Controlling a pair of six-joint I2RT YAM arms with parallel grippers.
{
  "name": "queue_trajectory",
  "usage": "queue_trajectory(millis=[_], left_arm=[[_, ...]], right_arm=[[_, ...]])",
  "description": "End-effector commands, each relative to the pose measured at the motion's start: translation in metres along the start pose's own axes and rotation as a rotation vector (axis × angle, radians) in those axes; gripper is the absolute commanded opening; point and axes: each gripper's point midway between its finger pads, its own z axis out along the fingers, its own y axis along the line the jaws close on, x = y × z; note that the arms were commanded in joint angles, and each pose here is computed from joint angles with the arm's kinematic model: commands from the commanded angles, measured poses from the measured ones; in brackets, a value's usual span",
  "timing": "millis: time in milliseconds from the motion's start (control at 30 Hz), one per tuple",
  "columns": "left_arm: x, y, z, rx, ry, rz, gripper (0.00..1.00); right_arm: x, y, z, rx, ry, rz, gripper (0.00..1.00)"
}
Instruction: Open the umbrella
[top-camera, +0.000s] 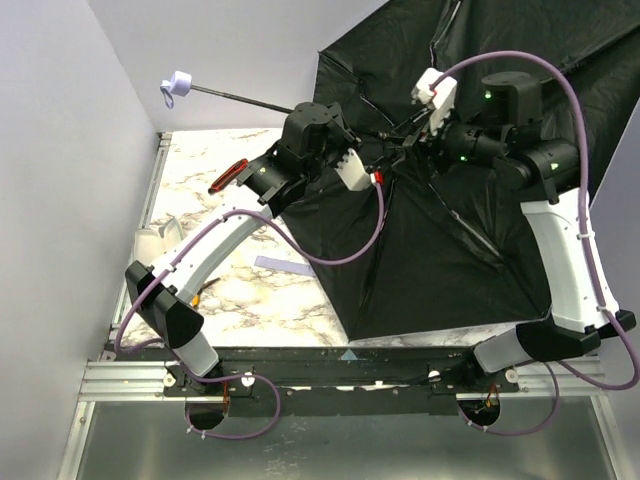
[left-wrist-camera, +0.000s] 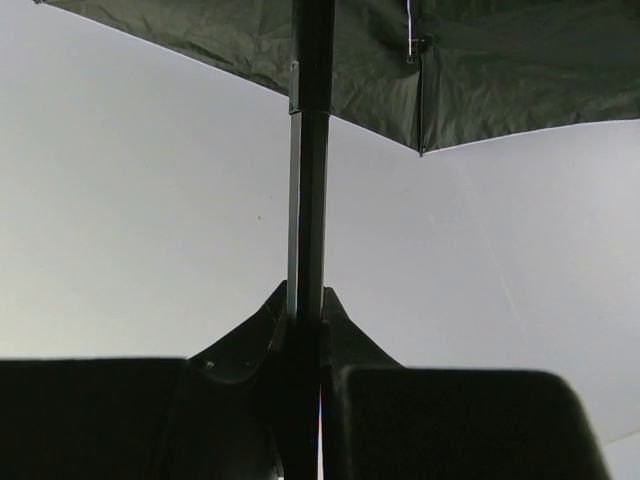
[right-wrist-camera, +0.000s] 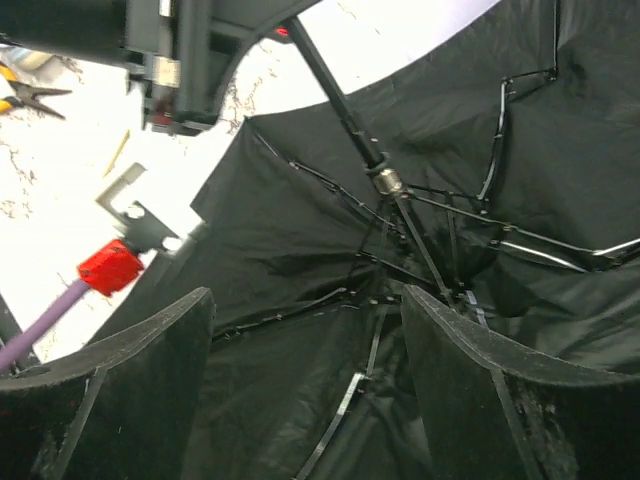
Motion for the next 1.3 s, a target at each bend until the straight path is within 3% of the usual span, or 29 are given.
queue_trajectory(millis=[0,67,200,333,533,700,800,1133,1267], left_arm=[[0.040,0.045,-0.019,-0.204,0.164,-0.195,0.00],[0.044,0.047,-0.015,-0.253,0.208,-0.203,0.00],[0.049,0.058,-0.015,-0.335,0.249,-0.253,0.00],[0.043,0.062,-0.022,-0.396,0.202,-0.292,0.00],[0.020,0.058,-0.035,-0.453,0.071,-0.293,0.00],[0.015,0.059,-0.043,-0.477,0.030,-0.314,0.00],[0.009,0.063,-0.049,-0.513,0.002,-0.316,0.00],[-0.016,0.058,-0.053,-0.514,-0.068,-0.318,0.00],[-0.020,0.059,-0.054,-0.512,-0.078,-0.328,0.00]], right_arm=[[-0.011,-0.011,0.008,0.184,0.049,-0.189,0.72],[-0.016,-0.026,0.015,0.282,0.090,-0.268,0.72],[-0.043,-0.031,0.019,0.282,0.038,-0.344,0.71],[-0.045,-0.043,0.029,0.325,0.055,-0.450,0.65],[-0.059,-0.049,0.030,0.376,-0.037,-0.639,0.60],[-0.037,-0.032,0.031,0.273,0.001,-0.777,0.57],[-0.023,-0.023,0.040,0.213,0.021,-0.773,0.58],[-0.031,-0.029,0.067,0.263,-0.001,-0.807,0.63],[-0.026,-0.036,0.077,0.300,0.034,-0.861,0.57]])
